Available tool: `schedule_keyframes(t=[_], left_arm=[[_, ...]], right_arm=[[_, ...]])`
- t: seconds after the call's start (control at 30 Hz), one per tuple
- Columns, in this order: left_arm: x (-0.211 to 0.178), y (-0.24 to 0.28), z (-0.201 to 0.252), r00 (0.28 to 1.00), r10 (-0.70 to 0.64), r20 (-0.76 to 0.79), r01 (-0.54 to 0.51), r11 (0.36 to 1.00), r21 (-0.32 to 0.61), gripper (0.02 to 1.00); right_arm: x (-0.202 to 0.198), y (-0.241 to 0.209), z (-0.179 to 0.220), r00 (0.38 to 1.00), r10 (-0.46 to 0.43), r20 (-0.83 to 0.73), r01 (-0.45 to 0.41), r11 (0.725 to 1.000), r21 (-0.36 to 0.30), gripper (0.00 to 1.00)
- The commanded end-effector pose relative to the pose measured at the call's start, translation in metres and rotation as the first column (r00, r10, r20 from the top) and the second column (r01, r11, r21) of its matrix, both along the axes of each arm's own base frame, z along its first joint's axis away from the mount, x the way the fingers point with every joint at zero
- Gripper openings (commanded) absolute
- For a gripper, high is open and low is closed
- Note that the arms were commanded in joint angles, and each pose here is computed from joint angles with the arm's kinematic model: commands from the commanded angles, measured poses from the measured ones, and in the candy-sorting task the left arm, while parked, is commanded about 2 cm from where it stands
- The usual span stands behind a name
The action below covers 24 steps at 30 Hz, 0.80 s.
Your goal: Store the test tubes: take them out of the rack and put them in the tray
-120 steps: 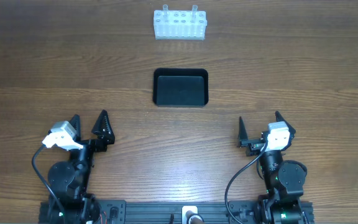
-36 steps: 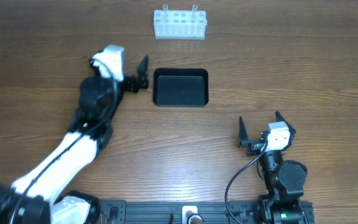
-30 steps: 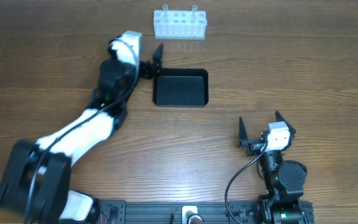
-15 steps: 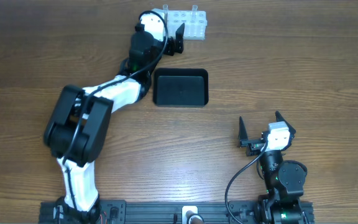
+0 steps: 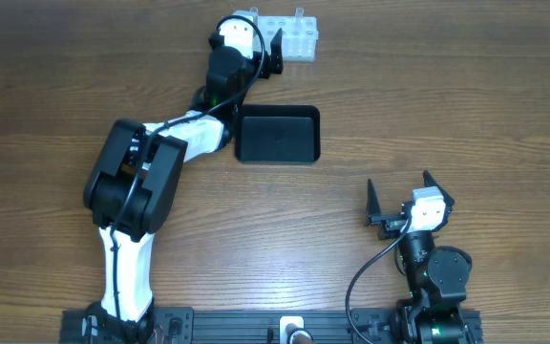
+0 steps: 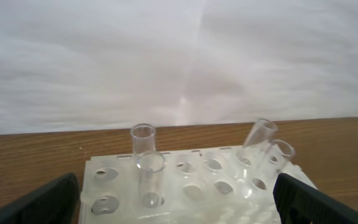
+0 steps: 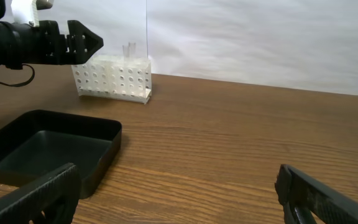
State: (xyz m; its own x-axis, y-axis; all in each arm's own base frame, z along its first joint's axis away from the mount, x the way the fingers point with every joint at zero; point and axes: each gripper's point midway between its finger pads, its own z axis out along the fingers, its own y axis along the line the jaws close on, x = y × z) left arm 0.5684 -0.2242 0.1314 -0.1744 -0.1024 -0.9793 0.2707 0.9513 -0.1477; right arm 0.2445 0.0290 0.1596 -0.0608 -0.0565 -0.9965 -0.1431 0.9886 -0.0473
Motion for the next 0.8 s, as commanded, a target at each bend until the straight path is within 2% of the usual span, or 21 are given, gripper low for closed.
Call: schedule_keyframes(t=[0.03, 0.23, 0.43, 0.8], left_arm=[[0.006, 0.001, -0.002, 1.000, 0.030, 0.010, -0.030, 1.000, 0.006, 0.996], [0.006, 0.004, -0.002, 0.997, 0.079, 0.015, -0.080, 0.997, 0.017, 0.998], [0.006, 0.001, 0.000, 0.994, 0.102, 0.033, -0.104, 0.992, 0.068, 0.998], [0.020, -0.005, -0.010, 0.994, 0.104, 0.018, -0.105, 0.991, 0.077, 0.996]], right_arm=[[0.000, 0.001, -0.001, 1.000, 0.007, 0.000, -0.007, 1.000, 0.004, 0.993], [0.000, 0.001, -0.001, 1.000, 0.007, 0.000, -0.007, 1.000, 0.004, 0.991], [0.000, 0.001, -0.001, 1.000, 0.007, 0.000, -0.007, 1.000, 0.004, 0.991], [0.000, 0.001, -0.001, 1.000, 0.007, 0.000, -0.007, 1.000, 0.004, 0.991]])
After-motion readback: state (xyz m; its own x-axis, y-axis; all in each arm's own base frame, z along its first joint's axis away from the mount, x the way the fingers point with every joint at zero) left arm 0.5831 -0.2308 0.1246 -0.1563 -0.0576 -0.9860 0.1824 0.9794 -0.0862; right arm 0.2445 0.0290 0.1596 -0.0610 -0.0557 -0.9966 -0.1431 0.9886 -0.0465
